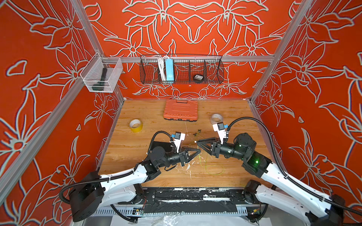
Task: Plug wired earphones into phones
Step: Pick up the wired earphone from the center of the board.
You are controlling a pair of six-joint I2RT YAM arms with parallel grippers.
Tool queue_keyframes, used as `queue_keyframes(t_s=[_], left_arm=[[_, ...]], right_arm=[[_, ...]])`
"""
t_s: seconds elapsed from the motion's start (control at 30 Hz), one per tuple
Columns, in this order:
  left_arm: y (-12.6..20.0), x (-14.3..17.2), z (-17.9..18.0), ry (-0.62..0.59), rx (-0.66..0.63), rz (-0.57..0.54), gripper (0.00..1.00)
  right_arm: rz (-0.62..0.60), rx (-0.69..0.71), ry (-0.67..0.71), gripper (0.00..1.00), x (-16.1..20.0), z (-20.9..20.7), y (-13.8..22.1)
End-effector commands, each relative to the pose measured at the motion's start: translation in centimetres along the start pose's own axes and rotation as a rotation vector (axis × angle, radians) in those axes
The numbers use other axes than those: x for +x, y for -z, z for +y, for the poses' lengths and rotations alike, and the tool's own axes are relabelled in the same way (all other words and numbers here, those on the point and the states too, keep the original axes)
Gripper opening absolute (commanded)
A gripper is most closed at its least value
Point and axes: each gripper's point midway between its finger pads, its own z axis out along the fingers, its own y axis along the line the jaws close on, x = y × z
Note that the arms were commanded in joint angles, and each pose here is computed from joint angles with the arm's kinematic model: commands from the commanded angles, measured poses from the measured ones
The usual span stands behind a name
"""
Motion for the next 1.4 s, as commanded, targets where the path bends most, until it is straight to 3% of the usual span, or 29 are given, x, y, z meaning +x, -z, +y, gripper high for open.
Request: queue_keyframes(t_s=[0.0,0.83,1.1,1.13,1.23,1.27,1.37], left_arm=[[-0.1,-0.6,-1.0,-0.025,0.026,-0.016,0.0],[-0.6,0.1,-1.1,-0.031,0.027,0.012,0.0],[-0.4,0.1,-0.6,-0.031,-0.008,0.01,0.0],[-0.4,0.0,-0.4,-0.028,-0.02,0.006,0.04],[-0.1,0.0,0.5,-0.003,-0.08,0.0,0.44],[0.1,0.0,1.1,0.015,-0.115,0.0,0.52],[1.9,0.1,3.3,0.114,-0.281,-0.023,0.63]], right_arm=[[-0.018,0.013,0.008,0.36,-0.8,0.3,0.3],[-0.006,-0.044,0.004,0.18,-0.9,1.3,0.0],[-0.006,-0.036,0.008,0.06,-0.8,1.2,0.2],[-0.007,-0.033,0.01,0.05,-0.8,1.2,0.2],[-0.011,-0.01,0.021,0.03,-0.8,0.8,0.4],[-0.016,0.018,0.032,0.01,-0.9,0.4,0.5],[-0.027,0.168,0.076,0.0,-1.0,-2.0,1.2]])
